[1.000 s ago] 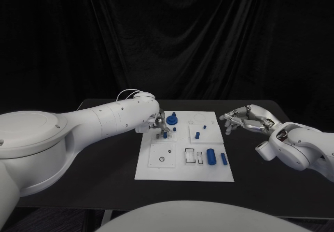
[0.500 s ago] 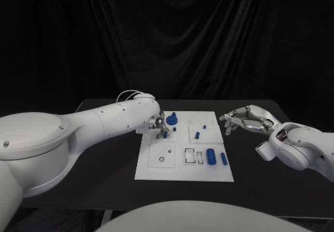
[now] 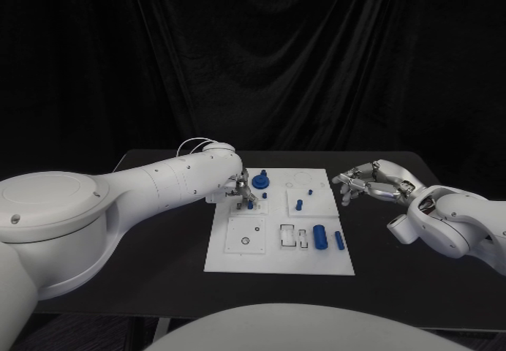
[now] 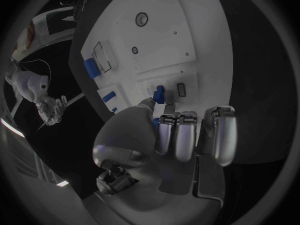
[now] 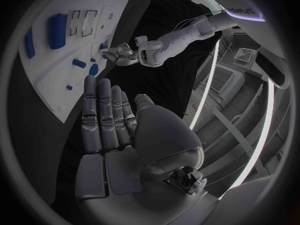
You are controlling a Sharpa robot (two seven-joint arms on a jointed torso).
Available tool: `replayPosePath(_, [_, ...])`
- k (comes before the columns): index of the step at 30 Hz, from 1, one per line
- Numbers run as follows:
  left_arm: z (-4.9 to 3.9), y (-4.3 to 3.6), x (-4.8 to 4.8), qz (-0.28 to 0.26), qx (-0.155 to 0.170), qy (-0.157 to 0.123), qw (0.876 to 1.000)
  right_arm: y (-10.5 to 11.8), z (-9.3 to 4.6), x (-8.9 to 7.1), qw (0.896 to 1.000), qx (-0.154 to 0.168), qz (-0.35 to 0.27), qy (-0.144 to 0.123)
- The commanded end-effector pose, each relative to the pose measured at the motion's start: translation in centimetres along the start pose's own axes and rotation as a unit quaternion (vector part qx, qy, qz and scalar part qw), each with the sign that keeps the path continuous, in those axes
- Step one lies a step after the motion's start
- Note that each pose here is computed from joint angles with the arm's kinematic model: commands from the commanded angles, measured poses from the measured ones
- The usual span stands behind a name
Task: Assemble the parts on the task board
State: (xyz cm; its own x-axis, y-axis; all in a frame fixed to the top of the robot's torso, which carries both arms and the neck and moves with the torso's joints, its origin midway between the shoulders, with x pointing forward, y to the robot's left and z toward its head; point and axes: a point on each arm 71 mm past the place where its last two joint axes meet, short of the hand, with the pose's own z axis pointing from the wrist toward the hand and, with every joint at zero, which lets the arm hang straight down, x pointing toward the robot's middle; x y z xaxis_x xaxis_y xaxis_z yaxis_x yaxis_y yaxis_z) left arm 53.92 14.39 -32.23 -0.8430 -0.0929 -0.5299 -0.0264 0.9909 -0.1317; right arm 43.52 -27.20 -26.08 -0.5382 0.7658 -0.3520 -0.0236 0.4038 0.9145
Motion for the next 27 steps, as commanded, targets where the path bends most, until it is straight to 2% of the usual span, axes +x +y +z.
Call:
replayPosePath(1, [0.06,-0.24,0.21,-0.001,0.004,0.005,1.0,-0.18,-0.04,0.18,1.0,0.01,0.002,0.007])
replayPosePath(27, [0.04,-0.93,0.81,0.003,0.021,0.011,1.0,-0.4,0.04,0.28,1.0,0.023,0.004,0.014])
